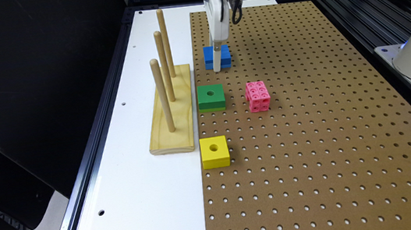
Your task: Pick up blue block.
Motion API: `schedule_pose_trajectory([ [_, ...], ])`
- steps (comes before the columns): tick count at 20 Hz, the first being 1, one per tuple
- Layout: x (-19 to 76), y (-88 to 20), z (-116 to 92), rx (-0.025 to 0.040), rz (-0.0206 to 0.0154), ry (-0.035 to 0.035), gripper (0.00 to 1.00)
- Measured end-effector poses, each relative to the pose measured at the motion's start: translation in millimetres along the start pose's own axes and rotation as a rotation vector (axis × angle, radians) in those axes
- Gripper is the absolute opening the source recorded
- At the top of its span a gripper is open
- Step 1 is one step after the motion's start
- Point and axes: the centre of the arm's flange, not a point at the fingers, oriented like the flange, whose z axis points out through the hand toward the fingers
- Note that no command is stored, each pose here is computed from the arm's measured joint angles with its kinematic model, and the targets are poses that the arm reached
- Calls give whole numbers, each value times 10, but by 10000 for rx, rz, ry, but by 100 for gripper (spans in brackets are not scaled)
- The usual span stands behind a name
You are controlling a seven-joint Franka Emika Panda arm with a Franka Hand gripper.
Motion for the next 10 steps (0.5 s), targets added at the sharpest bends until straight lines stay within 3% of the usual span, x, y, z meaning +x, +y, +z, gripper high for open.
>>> schedule_pose_trajectory([
  [4,0,-2,4,0,6,-4,100],
  [5,7,6,0,0,26,8,0],
  [10,6,6,-1,1,25,9,0],
])
